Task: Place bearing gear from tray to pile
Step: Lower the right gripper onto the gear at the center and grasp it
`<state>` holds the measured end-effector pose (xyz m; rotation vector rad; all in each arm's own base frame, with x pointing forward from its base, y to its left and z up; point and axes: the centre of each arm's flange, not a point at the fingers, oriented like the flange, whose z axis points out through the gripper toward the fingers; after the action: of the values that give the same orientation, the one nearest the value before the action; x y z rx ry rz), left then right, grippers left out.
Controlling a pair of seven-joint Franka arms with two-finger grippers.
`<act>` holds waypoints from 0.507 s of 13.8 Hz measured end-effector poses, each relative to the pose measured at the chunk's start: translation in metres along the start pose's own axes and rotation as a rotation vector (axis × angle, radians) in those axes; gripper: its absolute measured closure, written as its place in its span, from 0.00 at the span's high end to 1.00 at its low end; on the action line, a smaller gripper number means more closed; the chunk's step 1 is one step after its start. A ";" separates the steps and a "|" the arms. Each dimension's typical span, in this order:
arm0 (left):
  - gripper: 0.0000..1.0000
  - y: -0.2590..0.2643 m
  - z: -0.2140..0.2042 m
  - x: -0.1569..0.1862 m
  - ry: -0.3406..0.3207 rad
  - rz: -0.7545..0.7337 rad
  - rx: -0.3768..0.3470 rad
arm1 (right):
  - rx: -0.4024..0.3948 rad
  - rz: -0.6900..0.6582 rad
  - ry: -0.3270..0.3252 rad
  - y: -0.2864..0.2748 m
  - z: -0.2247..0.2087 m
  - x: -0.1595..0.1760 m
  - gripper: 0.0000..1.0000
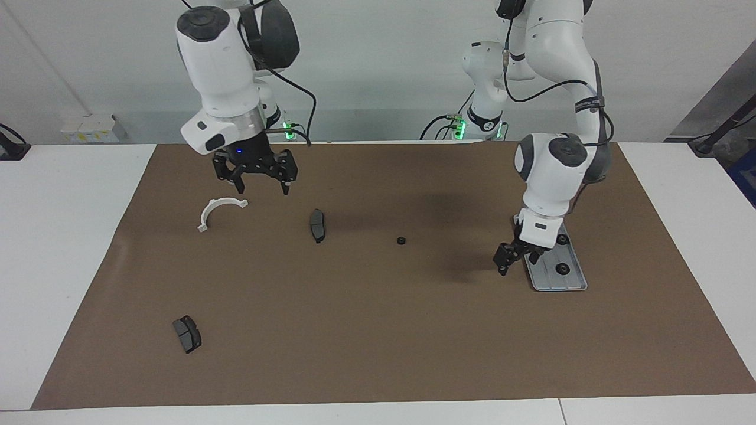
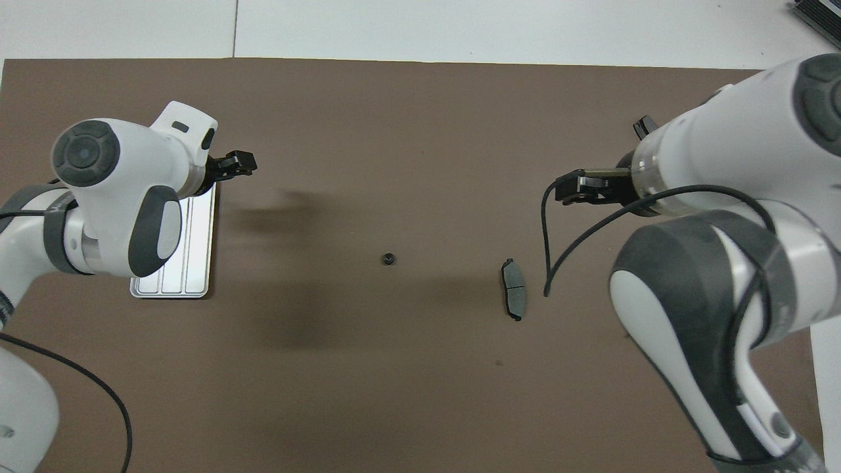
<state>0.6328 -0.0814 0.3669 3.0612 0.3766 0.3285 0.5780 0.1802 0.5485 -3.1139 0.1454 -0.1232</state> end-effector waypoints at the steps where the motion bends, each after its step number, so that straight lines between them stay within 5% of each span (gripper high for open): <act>1: 0.99 -0.025 0.002 0.008 -0.003 0.030 0.010 | 0.002 0.014 0.004 -0.023 0.013 -0.002 1.00; 7: 0.90 -0.117 0.024 0.012 -0.029 0.144 0.042 | -0.001 0.029 -0.017 -0.143 0.090 -0.031 1.00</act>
<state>0.6221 0.0345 0.3383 3.1382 0.1642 0.2841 0.5672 0.3267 0.4596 -3.1115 0.1895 -0.0958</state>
